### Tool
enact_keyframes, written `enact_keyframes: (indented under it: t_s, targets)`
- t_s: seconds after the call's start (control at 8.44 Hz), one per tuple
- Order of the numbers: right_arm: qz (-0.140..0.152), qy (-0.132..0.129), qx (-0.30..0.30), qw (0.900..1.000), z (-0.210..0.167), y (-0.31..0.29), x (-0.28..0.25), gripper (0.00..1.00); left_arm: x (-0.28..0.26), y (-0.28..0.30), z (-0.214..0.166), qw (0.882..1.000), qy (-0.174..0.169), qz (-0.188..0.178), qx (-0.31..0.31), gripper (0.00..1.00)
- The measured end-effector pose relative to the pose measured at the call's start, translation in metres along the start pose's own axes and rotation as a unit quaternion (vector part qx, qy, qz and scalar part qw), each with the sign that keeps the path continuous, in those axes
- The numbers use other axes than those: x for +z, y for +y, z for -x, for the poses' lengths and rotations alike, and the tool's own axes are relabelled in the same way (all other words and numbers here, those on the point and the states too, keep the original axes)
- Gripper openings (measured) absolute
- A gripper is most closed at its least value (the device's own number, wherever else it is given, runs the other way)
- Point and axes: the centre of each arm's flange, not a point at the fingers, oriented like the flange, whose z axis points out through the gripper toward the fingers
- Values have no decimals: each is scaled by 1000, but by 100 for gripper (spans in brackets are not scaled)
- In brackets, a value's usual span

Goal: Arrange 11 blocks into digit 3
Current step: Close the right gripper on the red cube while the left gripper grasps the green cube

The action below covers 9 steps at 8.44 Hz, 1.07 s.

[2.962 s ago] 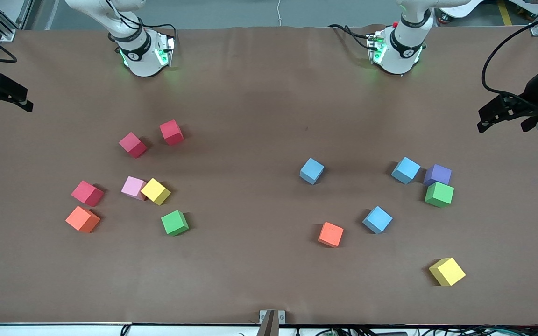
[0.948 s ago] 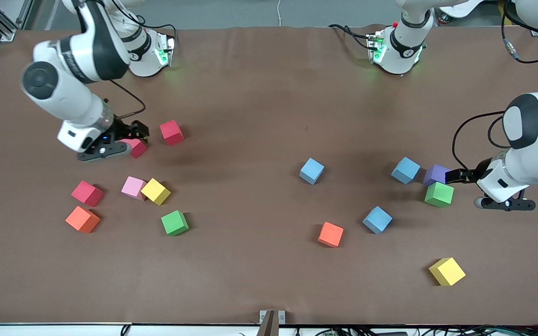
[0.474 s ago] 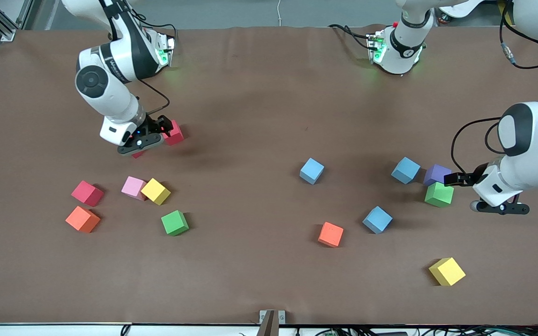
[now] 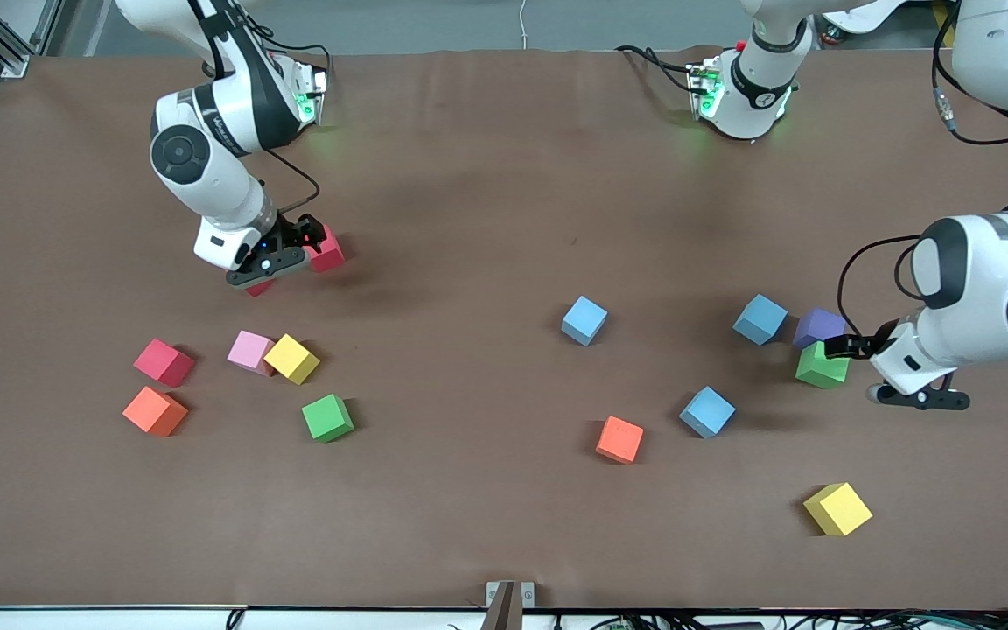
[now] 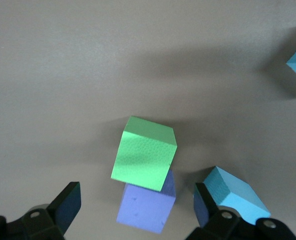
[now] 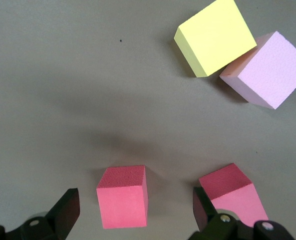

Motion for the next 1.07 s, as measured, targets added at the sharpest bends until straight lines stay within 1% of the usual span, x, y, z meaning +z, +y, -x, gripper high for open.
enact_keyframes:
  t_s: [0.24, 0.59, 0.83, 0.95, 1.07]
  targets:
    - [0, 0, -2, 1000, 0, 0, 0, 100, 34, 5, -8, 1000, 11, 1, 7, 100]
    - [0, -4, -10, 1000, 2, -7, 4, 100, 65, 5, -12, 999, 9, -24, 38, 100]
    - [1, -8, -12, 1000, 5, -8, 8, 100, 78, 7, -8, 999, 5, -24, 43, 97]
    - [1, -7, -14, 1000, 5, -10, 13, 100, 81, 9, -7, 999, 2, -23, 44, 91]
    - [2, -4, -16, 1000, 7, -12, 22, 100, 82, 9, -6, 999, 2, -23, 45, 79]
